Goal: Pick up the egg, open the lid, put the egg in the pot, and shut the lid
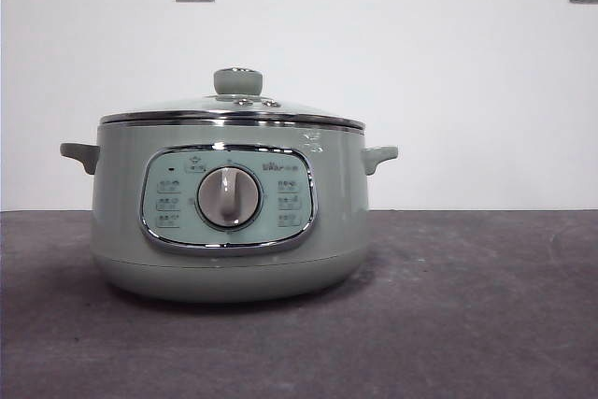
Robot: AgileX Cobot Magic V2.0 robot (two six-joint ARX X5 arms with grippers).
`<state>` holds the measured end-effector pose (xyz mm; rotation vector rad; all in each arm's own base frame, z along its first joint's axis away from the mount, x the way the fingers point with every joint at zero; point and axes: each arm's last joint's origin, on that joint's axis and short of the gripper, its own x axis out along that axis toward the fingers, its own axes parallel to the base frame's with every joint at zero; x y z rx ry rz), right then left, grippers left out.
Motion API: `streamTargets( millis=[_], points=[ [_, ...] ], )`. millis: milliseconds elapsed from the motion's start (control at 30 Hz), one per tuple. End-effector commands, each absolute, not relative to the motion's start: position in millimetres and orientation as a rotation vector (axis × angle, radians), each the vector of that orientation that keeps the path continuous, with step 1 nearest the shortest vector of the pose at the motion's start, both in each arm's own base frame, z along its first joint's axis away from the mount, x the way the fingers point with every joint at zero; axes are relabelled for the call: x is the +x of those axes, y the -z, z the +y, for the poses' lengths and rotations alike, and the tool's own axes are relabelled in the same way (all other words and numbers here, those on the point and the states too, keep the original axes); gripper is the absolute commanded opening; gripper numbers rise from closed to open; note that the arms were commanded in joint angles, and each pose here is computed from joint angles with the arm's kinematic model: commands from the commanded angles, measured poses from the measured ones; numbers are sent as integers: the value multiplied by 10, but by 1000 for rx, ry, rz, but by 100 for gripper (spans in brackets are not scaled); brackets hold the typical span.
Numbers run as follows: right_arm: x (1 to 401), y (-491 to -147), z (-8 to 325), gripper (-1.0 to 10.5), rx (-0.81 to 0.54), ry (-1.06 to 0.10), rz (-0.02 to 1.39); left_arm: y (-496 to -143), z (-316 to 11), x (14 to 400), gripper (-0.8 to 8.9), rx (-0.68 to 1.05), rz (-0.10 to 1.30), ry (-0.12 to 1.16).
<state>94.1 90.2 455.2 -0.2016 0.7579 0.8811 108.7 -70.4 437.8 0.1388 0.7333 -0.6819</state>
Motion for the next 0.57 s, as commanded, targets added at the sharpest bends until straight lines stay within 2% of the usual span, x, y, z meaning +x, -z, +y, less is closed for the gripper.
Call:
streamTargets(
  millis=[33,200,300,400,567],
  points=[
    [924,-4545,890,1,-196,-876,773,-4471,-669,1140,-4,193,566,611],
    [924,-4545,890,1,-197,-877,774,-4696,-479,1123,-4,235,127,562],
    [924,-4545,890,1,-197,-876,774,-4617,-359,1059,-4,227,-90,521],
    [924,-4545,890,1,-197,-876,774,-4346,-264,1015,-4,235,-221,419],
    [921,-4546,887,1,-196,-877,773,-3691,-169,976,-4,244,-283,302]
  ],
)
